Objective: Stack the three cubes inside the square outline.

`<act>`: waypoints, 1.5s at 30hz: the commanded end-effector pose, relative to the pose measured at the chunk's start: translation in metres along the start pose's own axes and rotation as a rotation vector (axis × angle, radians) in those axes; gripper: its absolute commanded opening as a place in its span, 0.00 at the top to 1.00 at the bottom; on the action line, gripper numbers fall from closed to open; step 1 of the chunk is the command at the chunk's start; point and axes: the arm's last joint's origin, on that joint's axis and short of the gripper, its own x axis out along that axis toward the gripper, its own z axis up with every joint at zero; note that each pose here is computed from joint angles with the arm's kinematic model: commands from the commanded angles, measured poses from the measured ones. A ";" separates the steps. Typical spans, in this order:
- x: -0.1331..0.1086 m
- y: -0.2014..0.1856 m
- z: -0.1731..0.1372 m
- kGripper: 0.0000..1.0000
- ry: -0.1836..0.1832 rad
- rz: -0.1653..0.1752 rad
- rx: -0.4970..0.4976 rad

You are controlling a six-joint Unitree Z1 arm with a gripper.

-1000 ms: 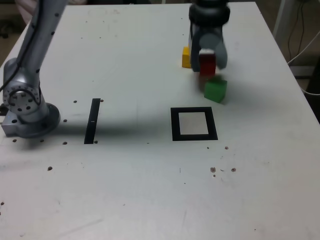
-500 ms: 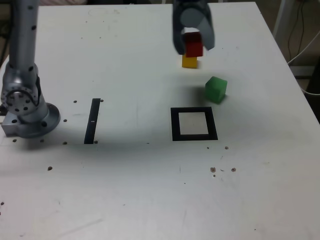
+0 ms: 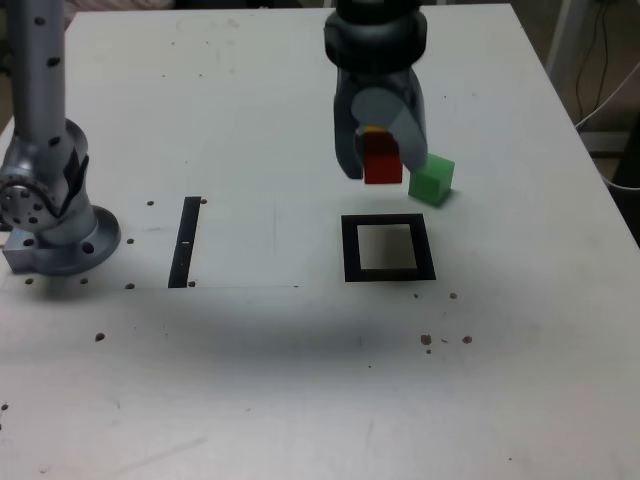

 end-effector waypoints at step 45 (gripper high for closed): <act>0.065 -0.023 0.023 0.61 0.098 -0.046 0.010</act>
